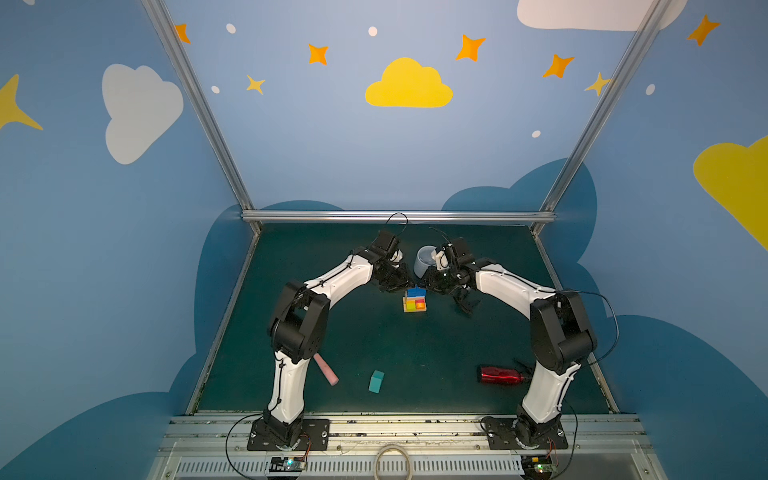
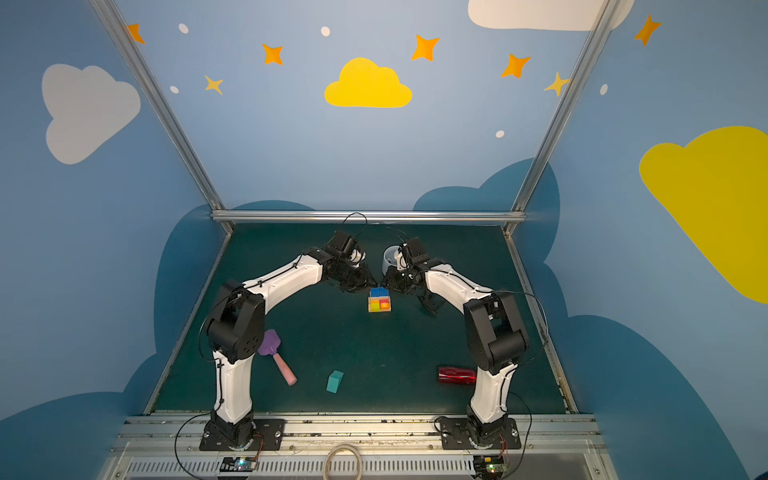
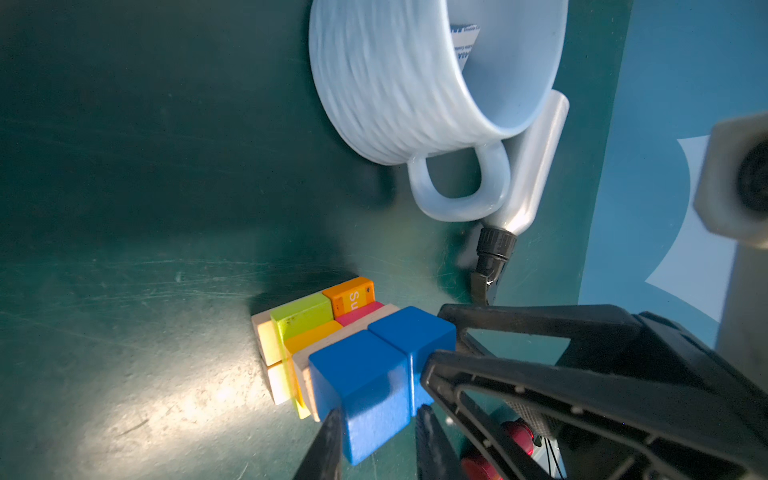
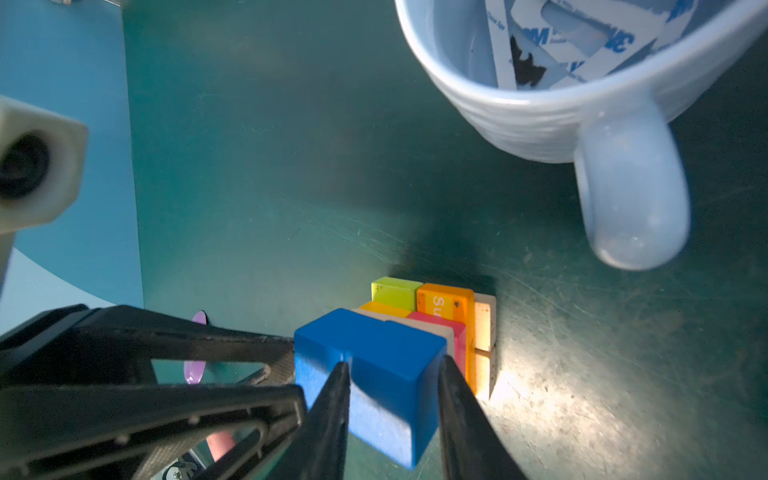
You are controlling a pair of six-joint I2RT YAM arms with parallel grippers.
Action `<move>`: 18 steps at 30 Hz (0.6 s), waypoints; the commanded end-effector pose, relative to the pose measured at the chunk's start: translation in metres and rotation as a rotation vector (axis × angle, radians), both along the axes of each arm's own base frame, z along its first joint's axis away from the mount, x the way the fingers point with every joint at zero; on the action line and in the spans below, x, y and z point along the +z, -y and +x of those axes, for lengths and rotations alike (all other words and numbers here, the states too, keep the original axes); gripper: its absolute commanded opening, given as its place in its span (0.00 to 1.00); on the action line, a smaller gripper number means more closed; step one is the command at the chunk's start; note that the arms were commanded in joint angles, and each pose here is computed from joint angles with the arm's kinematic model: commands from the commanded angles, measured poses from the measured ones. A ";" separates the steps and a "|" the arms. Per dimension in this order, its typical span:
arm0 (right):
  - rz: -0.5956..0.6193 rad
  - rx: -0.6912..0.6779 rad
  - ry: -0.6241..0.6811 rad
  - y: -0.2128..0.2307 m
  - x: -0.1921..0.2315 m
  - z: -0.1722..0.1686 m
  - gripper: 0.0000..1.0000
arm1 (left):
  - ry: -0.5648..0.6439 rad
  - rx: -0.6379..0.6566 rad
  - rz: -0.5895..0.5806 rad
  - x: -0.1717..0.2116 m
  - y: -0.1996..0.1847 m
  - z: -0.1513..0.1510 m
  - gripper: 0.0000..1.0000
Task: Build the wood block tower
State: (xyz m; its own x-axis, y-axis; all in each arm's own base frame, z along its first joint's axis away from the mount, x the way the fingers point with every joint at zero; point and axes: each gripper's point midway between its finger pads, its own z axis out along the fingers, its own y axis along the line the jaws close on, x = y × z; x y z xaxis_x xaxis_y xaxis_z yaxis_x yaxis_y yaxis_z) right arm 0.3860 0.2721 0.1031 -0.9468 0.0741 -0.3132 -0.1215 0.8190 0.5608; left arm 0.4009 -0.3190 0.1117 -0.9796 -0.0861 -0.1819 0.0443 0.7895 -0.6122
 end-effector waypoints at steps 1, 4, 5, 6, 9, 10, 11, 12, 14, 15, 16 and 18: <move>0.013 0.007 0.013 -0.004 0.007 0.007 0.34 | -0.016 -0.002 0.003 -0.004 0.001 -0.002 0.31; 0.015 0.010 0.012 -0.005 0.007 0.007 0.34 | -0.018 -0.001 0.005 -0.004 0.001 -0.003 0.31; 0.015 0.009 0.012 -0.005 0.007 0.007 0.34 | -0.018 -0.001 0.005 -0.004 0.001 -0.003 0.31; 0.015 0.010 0.011 -0.005 0.006 0.007 0.34 | -0.019 -0.002 0.004 -0.004 0.001 -0.003 0.31; 0.016 0.013 0.009 -0.006 0.006 0.007 0.34 | -0.021 -0.002 0.005 -0.004 0.001 -0.004 0.31; 0.018 0.012 0.010 -0.006 0.006 0.008 0.34 | -0.020 -0.003 0.004 -0.004 0.001 -0.004 0.31; 0.017 0.013 0.010 -0.006 0.006 0.008 0.34 | -0.019 -0.001 0.004 -0.003 0.000 -0.004 0.31; 0.018 0.012 0.009 -0.006 0.005 0.008 0.34 | -0.019 -0.002 0.004 -0.003 0.001 -0.004 0.31; 0.021 0.014 0.008 -0.007 0.006 0.008 0.33 | -0.020 -0.002 0.005 -0.004 0.000 -0.004 0.31; 0.022 0.013 0.004 -0.007 0.005 0.008 0.34 | -0.020 -0.003 0.005 -0.003 0.000 -0.005 0.31; 0.024 0.015 0.006 -0.007 0.005 0.008 0.34 | -0.022 -0.002 0.005 -0.004 0.000 -0.005 0.31; 0.024 0.015 0.005 -0.008 0.005 0.008 0.33 | -0.020 -0.002 0.004 -0.003 0.000 -0.005 0.31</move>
State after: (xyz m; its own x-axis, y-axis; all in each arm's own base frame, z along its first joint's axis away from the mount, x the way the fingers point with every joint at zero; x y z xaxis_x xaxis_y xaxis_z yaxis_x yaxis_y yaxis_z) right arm 0.3887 0.2754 0.1015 -0.9489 0.0710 -0.3075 -0.1229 0.8144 0.5671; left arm 0.4006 -0.3193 0.1115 -0.9799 -0.0877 -0.1794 0.0415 0.7894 -0.6125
